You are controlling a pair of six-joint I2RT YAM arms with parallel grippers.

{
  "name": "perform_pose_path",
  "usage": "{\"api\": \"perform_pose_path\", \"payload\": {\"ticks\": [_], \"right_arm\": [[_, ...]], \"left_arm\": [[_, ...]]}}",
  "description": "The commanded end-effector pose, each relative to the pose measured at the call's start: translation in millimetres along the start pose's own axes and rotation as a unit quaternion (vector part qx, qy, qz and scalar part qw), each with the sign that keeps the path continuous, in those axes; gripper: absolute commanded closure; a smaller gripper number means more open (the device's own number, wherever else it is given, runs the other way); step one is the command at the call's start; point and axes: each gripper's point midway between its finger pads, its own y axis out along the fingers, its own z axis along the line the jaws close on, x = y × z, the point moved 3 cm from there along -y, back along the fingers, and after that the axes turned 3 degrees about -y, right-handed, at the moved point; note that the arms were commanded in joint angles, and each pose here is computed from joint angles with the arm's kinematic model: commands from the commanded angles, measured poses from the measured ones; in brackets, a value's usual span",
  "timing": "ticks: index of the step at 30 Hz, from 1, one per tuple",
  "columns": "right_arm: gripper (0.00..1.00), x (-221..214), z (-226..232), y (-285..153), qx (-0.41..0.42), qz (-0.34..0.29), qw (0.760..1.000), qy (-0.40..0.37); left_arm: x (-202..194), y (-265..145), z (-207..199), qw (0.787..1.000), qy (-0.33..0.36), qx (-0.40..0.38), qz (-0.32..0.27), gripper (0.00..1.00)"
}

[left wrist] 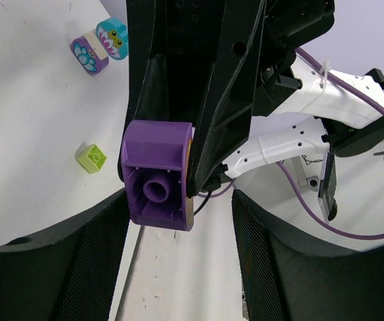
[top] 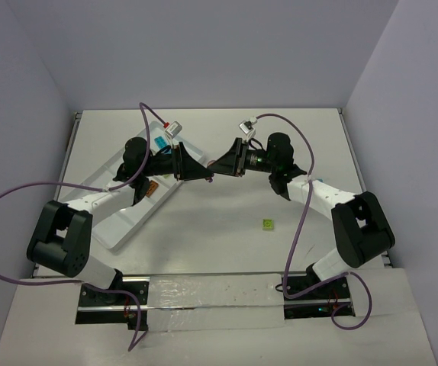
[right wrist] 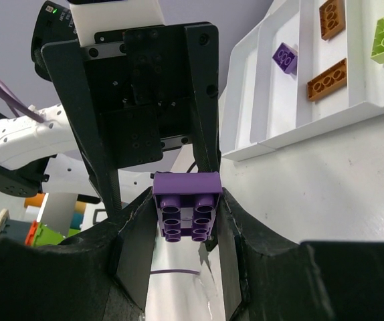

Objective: Sort the legos into containers by color

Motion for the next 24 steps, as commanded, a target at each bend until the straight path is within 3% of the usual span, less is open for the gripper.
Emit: {"api": "perform_pose_path", "payload": {"ticks": [1, 9, 11, 16, 21, 22, 23, 24], "right_arm": [[1.0, 13.4, 21.0, 3.4, 0.034, -0.016, 0.999, -0.038], [1.0, 16.8, 23.6, 3.3, 0.037, -0.024, 0.998, -0.037], [1.0, 17.1, 23.5, 3.1, 0.037, -0.023, 0.998, -0.039], [1.0, 15.6, 22.3, 3.2, 0.038, -0.02, 0.998, -0.035], [0.99, 15.4, 19.3, 3.4, 0.035, -0.021, 0.999, -0.031], [0.92, 16.3, 19.4, 3.3, 0.034, -0.022, 0.999, -0.031], [0.78, 17.2, 19.5, 3.4, 0.034, -0.022, 0.999, -0.03], [0.55, 18.1, 19.6, 3.7, 0.034, -0.022, 0.999, -0.03]], "left_arm": [[1.2, 1.6, -8.5, 0.999, 0.032, -0.02, 0.004, 0.33], [1.1, 1.7, -9.0, 0.999, 0.029, -0.022, 0.004, 0.31], [1.6, 1.6, -9.8, 0.999, 0.03, -0.023, 0.002, 0.34], [4.0, 2.2, -11.1, 0.999, 0.026, -0.024, -0.004, 0.61], [5.9, 3.0, -12.5, 0.999, 0.022, -0.025, -0.005, 0.98], [5.6, 3.0, -12.0, 1.0, 0.02, -0.023, -0.004, 0.99], [5.6, 3.0, -11.5, 1.0, 0.018, -0.021, -0.004, 1.0], [5.7, 2.8, -11.0, 1.0, 0.017, -0.018, -0.005, 1.0]]}}
